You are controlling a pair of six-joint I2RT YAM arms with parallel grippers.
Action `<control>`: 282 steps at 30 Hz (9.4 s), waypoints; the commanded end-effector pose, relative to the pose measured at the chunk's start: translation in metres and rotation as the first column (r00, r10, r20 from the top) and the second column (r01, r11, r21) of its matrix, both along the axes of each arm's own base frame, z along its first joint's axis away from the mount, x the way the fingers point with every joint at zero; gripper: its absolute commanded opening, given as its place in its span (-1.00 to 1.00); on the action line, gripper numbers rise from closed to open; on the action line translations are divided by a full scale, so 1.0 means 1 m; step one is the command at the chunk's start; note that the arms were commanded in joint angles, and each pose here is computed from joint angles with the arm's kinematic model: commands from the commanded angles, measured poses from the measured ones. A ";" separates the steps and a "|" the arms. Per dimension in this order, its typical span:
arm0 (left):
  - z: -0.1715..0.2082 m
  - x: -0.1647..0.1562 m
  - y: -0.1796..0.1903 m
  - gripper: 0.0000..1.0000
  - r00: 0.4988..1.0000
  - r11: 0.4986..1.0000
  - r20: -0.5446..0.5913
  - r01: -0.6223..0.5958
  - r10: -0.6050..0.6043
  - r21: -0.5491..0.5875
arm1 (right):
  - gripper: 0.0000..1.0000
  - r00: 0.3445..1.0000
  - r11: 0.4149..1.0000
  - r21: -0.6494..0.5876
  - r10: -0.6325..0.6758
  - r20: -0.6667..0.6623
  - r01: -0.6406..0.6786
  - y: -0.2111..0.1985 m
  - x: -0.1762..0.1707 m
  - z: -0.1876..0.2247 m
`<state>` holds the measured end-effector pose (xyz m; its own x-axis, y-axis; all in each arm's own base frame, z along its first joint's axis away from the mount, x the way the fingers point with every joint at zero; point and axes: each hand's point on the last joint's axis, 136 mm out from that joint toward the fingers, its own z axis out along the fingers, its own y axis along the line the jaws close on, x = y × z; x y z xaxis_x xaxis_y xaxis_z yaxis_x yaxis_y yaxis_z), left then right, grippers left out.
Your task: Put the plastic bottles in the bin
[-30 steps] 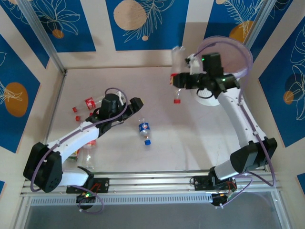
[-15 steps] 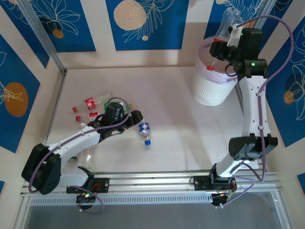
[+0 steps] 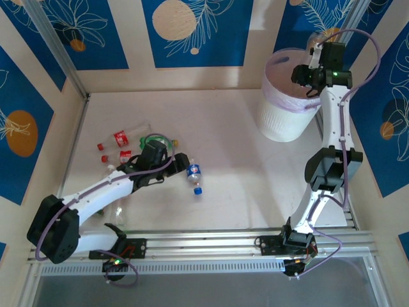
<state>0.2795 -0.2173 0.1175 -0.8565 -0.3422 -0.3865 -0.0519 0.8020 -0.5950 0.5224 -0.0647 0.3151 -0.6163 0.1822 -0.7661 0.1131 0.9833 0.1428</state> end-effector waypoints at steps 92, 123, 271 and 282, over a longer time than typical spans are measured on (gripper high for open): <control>-0.072 0.047 -0.040 0.39 0.998 0.988 -0.059 0.026 -0.017 0.155 | 0.91 0.839 0.770 0.393 0.544 0.005 -0.502 0.195 -0.249 -0.014; 0.063 0.054 -0.112 0.18 0.978 0.923 0.135 0.196 -0.160 -0.331 | 0.87 0.590 0.519 0.677 0.793 -0.153 -0.522 0.309 -0.276 -0.145; 0.011 -0.027 0.055 1.00 1.000 0.988 0.014 0.014 -0.017 0.153 | 0.12 0.903 0.999 0.000 0.036 -0.428 -0.040 -0.014 0.016 -0.177; 0.011 -0.026 0.059 1.00 1.000 0.979 0.001 0.026 -0.027 0.204 | 0.74 0.949 0.999 -0.020 0.038 -0.312 -0.047 -0.011 0.019 -0.111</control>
<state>0.2506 -0.1636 0.1242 -0.8653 -0.2528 -0.4328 -0.0317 0.8893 -0.4562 0.5402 -0.0852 0.1850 -0.8448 0.1518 -0.5131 0.1355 0.9883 0.0694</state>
